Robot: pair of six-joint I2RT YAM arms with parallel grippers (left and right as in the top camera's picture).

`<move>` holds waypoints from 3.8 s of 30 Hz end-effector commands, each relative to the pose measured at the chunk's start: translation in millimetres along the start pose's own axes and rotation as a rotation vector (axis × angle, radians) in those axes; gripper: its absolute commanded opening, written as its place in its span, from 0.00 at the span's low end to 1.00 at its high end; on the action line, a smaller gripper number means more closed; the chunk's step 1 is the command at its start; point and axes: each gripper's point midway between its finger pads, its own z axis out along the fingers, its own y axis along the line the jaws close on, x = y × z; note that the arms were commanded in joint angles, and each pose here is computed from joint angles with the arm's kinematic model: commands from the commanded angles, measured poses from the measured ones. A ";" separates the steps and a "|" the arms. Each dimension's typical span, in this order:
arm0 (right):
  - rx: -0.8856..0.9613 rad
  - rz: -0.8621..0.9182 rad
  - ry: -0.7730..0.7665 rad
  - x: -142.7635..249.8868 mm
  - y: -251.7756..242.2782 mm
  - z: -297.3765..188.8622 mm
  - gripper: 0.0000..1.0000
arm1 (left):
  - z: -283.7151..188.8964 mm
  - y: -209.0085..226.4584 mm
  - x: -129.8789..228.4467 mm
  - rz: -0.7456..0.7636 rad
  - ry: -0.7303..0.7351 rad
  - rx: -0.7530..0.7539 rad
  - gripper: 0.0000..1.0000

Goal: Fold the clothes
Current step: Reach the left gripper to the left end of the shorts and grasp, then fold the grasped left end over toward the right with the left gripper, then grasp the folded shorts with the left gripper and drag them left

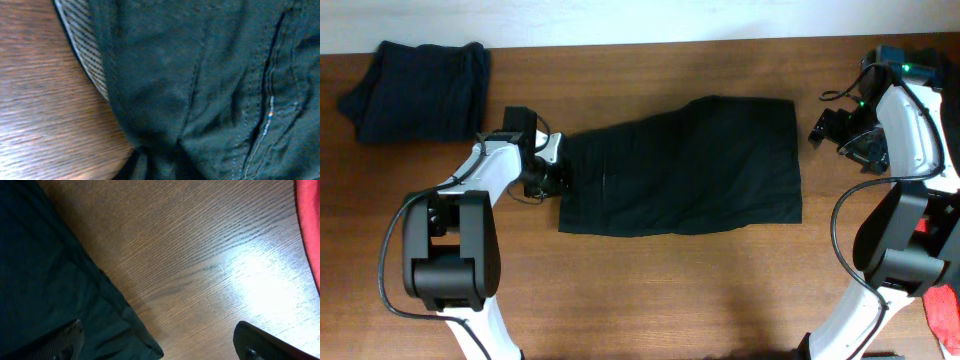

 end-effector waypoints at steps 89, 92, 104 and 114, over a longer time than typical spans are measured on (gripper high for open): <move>-0.004 0.013 -0.027 -5.3 -0.9 -8.0 0.99 | -2.1 -13.9 -21.2 0.110 0.005 -0.245 0.01; -0.004 0.013 -0.027 -5.3 -0.9 -8.0 0.99 | -61.0 31.0 -83.8 0.045 -0.188 -0.412 0.01; -0.004 0.013 -0.027 -5.3 -0.9 -8.0 0.99 | -274.2 103.2 -193.1 -0.146 -0.739 -0.698 0.01; -0.004 0.013 -0.027 -5.3 -0.9 -8.0 0.99 | -279.0 190.1 -207.5 -0.266 -0.814 -0.758 0.01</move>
